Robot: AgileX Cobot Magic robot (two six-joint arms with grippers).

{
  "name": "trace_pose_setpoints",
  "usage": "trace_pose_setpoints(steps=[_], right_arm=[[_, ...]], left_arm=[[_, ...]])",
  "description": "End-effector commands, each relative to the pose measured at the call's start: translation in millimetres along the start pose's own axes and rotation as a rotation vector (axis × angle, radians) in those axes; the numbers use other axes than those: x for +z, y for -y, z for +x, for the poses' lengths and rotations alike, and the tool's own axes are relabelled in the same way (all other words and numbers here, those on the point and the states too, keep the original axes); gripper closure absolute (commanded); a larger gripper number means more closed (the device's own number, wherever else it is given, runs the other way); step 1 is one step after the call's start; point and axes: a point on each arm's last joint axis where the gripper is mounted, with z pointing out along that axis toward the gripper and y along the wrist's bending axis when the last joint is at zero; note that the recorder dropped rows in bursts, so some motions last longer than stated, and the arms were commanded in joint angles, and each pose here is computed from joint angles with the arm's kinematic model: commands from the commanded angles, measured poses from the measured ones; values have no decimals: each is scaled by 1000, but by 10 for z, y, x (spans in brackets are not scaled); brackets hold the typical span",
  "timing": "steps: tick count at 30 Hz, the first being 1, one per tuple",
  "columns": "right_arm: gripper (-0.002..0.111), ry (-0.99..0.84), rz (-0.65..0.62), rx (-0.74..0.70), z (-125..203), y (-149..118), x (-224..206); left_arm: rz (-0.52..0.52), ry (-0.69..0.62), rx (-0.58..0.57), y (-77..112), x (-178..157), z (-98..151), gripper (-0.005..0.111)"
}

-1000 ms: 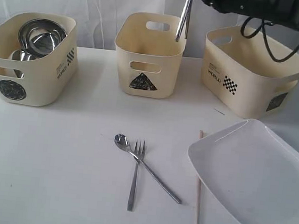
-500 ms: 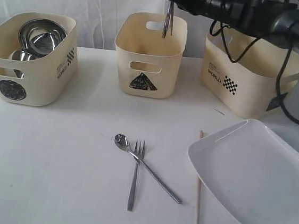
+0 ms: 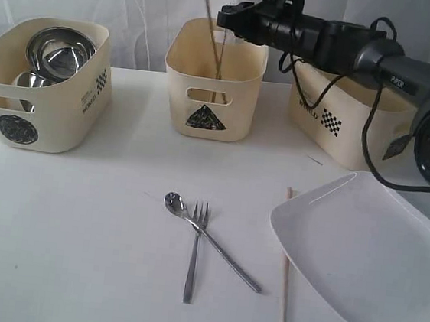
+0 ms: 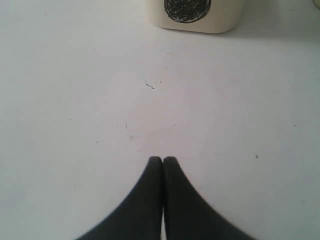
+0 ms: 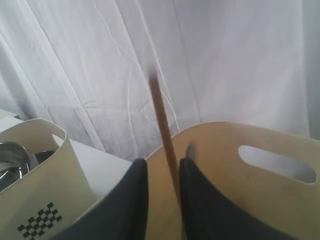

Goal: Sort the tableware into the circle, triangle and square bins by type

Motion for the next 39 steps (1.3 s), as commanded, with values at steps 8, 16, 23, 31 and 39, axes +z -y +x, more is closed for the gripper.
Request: trace_pose_setpoints(steps=[8, 16, 23, 31, 39], right_arm=[[77, -159, -153, 80, -214, -232, -181], [108, -635, 239, -77, -574, -54, -867], [108, -785, 239, 78, -778, -421, -1335], [108, -1228, -24, 149, 316, -1476, -1402], [104, -1346, 33, 28, 1177, -1508, -1261]], left_arm=[[7, -5, 4, 3, 5, 19, 107], [7, -5, 4, 3, 5, 19, 107], [7, -5, 4, 3, 5, 19, 107], [7, -5, 4, 3, 5, 19, 107], [7, -5, 4, 3, 5, 19, 107]])
